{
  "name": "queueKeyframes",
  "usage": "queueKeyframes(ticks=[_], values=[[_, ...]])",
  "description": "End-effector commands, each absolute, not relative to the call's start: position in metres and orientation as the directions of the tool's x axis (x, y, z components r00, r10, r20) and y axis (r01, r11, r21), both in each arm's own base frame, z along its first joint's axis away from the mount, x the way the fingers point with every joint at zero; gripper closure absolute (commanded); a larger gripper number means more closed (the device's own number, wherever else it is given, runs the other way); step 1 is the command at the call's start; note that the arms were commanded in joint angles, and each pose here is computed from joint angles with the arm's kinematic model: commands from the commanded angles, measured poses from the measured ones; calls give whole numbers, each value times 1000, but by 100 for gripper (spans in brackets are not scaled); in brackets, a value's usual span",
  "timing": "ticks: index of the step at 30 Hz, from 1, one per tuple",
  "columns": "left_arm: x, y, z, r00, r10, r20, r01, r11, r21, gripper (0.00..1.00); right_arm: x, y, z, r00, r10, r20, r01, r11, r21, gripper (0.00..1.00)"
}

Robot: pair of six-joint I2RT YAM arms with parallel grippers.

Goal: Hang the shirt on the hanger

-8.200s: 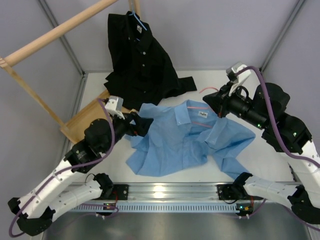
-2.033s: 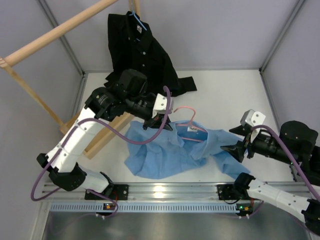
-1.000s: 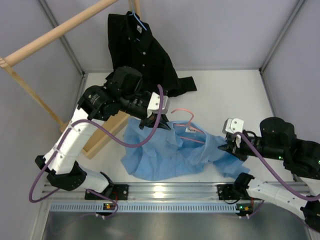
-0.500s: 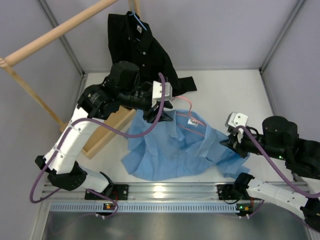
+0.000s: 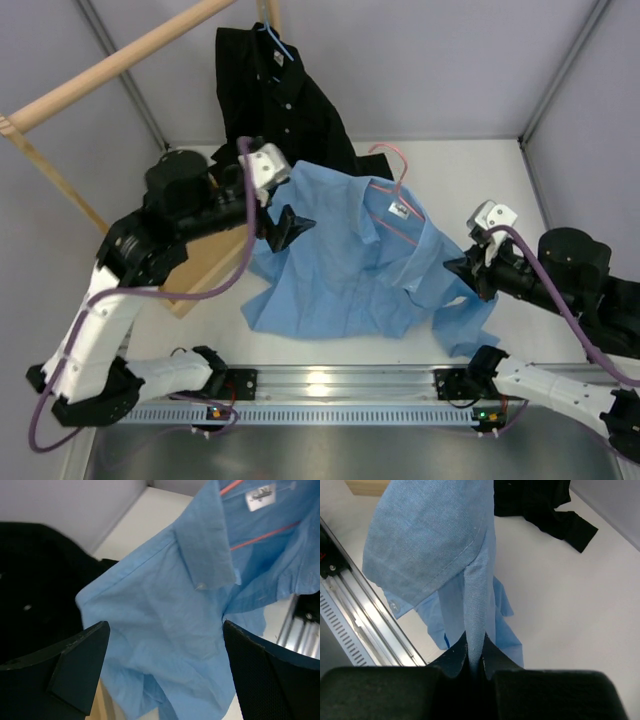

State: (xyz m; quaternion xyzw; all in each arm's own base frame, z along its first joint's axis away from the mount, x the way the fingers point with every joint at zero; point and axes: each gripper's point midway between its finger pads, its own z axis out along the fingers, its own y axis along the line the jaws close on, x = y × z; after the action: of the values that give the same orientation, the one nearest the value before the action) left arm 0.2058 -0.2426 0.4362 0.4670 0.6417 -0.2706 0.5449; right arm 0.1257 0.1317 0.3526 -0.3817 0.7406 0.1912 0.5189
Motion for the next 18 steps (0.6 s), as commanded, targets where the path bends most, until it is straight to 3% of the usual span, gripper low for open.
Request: queueKeyframes(ticks=[1,4,7,11,18], values=[[218,-184,487,26,51,-998,661,748,55,2,137,149,430,-43,-135,-990,-746,664,-58,100],[211,-155,470,-37,-44,-998,556,829,-57,2,145,165,459,-14,-63,-998,-753,657,-31,100],[194,-143,449,-52,-99,-994,554,825,-111,2,152,182,484,12,-29,-1000,-770,637,-28,100],[186,-143,379,-131,-58,-990,564,817,-122,2,156,206,514,50,15,-999,-814,580,-32,100],[171,-116,317,-158,-212,-964,471,842,-262,2,166,235,565,135,108,-985,-844,533,-58,100]])
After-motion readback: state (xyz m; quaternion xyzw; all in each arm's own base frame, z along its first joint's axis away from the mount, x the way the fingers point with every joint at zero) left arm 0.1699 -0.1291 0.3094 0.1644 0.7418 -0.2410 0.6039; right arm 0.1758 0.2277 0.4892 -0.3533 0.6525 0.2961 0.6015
